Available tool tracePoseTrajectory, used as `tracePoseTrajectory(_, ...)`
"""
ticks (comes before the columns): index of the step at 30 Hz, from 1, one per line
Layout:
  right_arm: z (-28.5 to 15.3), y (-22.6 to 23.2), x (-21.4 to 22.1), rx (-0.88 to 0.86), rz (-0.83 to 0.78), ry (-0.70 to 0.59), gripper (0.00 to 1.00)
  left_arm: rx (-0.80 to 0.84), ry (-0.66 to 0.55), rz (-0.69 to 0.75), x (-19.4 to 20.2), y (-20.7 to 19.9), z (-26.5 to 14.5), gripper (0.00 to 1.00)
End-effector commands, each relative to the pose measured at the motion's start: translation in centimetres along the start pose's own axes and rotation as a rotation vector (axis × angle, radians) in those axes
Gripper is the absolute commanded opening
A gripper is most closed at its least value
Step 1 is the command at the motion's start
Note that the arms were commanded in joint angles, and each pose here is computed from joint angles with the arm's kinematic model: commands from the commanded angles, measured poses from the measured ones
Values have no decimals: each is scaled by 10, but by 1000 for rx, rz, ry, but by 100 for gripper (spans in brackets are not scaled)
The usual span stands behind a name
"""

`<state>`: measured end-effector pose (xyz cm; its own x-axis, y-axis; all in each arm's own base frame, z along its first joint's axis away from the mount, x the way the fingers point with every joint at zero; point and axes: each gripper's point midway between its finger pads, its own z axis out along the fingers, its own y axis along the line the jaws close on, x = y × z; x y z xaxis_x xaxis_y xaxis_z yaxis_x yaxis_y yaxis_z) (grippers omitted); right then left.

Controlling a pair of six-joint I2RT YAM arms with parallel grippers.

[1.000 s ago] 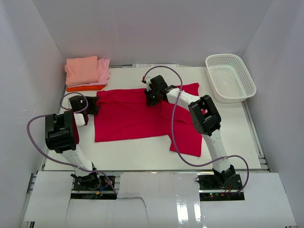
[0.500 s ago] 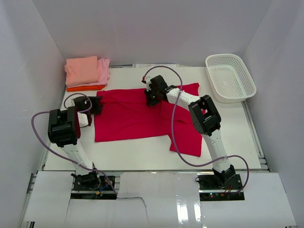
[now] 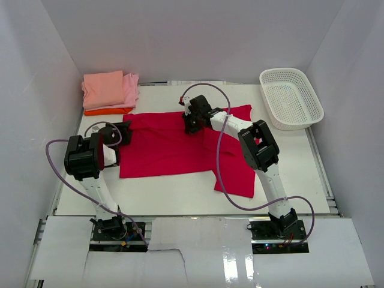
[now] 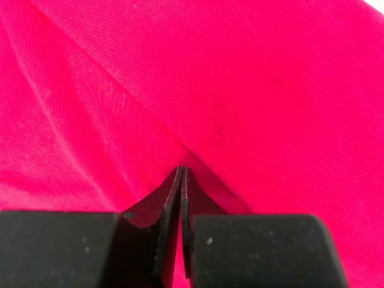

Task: Fold and stack the t-shirts
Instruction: Fold the flattened tshirt in 1/3 of the way

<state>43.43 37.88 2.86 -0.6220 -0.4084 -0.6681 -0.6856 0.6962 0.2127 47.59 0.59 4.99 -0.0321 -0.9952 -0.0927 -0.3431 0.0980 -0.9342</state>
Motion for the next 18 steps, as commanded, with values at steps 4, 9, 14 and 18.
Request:
tracePoseTrajectory(4,1,-2,33,23,-5,101,8,58,-79,76,-14,-28,-15,68)
tracePoseTrajectory(9,1,-3,35,22,-5,104,8,82,-110,110,-21,-47,-14,68)
tracePoseTrajectory(14,2,-3,37,24,-4,108,8,83,-115,108,-24,-49,-5,67)
tracePoseTrajectory(18,2,-3,37,24,-4,108,8,61,-89,81,-19,-38,1,67)
